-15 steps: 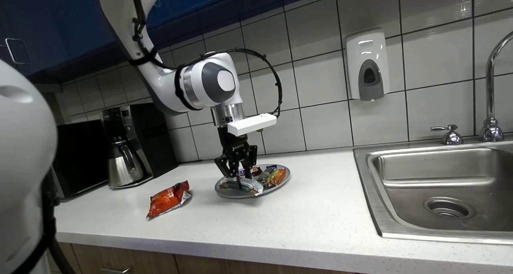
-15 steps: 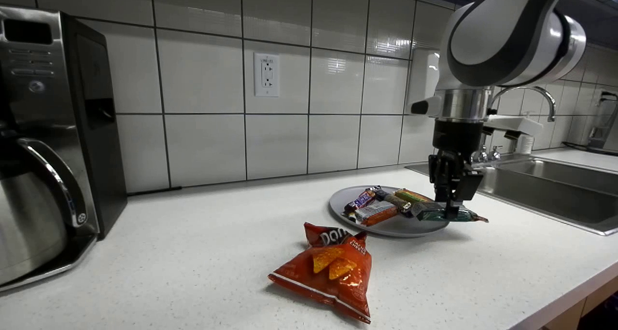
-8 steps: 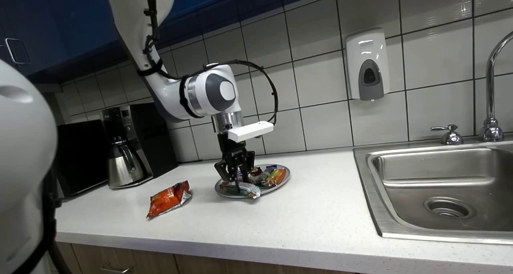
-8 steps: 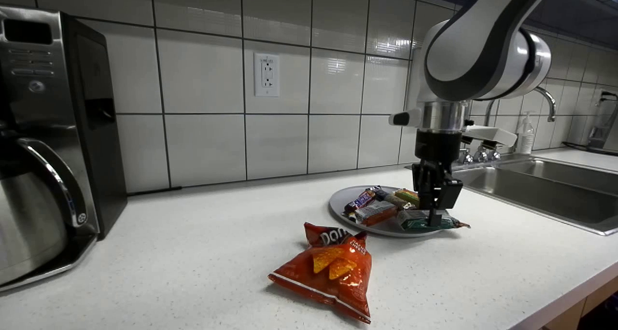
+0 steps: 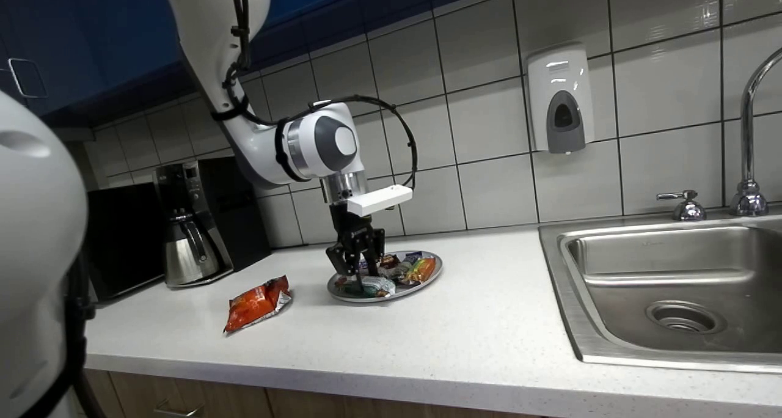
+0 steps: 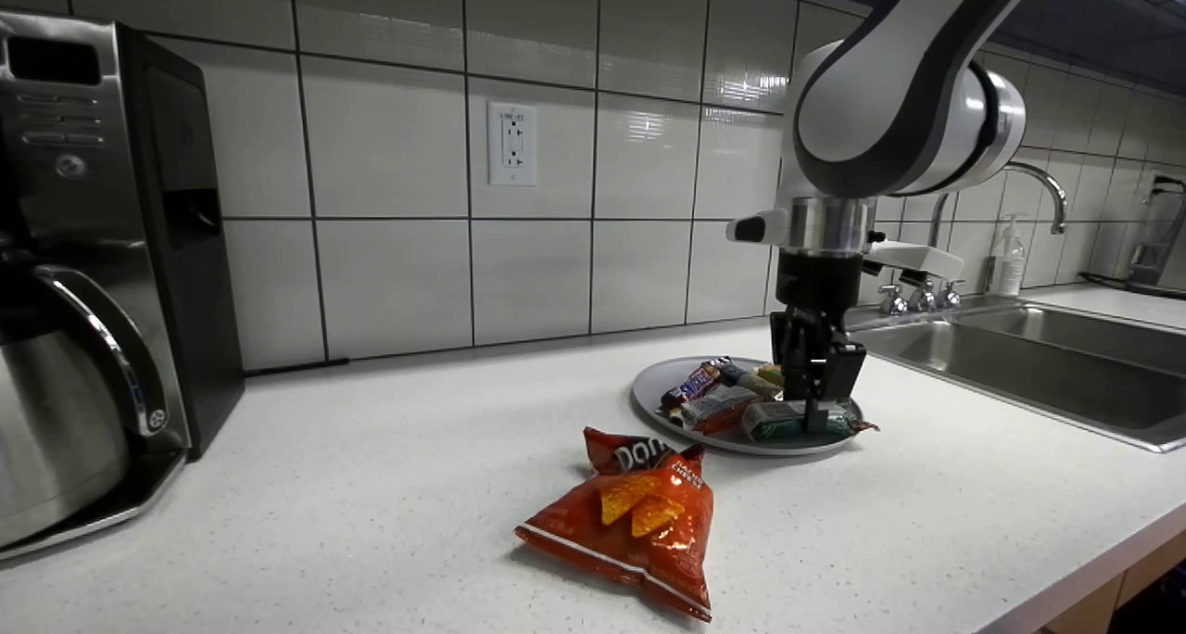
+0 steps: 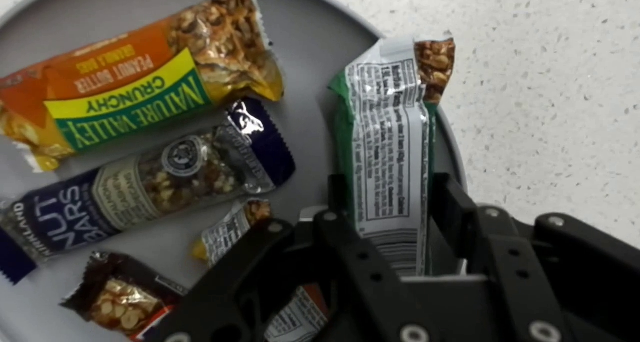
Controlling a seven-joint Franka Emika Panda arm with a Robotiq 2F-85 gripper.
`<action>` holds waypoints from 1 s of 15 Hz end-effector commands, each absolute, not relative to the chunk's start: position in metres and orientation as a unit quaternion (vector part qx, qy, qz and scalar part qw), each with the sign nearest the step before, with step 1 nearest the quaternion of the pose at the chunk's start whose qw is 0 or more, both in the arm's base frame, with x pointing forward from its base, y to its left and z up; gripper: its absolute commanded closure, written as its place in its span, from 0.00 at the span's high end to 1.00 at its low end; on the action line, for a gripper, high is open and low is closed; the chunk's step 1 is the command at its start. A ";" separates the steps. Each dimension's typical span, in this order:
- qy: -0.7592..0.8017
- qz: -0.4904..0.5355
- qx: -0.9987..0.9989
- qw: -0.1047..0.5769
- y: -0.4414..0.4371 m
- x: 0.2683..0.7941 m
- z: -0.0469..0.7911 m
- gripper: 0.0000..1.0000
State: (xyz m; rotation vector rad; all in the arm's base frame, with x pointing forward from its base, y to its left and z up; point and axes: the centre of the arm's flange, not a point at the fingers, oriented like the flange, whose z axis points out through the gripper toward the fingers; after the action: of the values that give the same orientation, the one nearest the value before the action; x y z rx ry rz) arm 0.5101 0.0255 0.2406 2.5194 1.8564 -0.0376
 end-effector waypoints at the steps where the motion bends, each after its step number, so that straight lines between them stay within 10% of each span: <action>1: 0.608 -0.015 0.794 0.011 0.027 0.513 0.252 0.80; 4: 0.600 -0.008 0.800 0.003 0.025 0.509 0.262 0.99; 15: 0.495 0.012 0.869 -0.010 -0.003 0.475 0.297 1.00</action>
State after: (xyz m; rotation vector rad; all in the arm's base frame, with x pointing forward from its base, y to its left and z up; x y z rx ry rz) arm 0.4974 0.0066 0.2780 2.6493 1.7021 0.0257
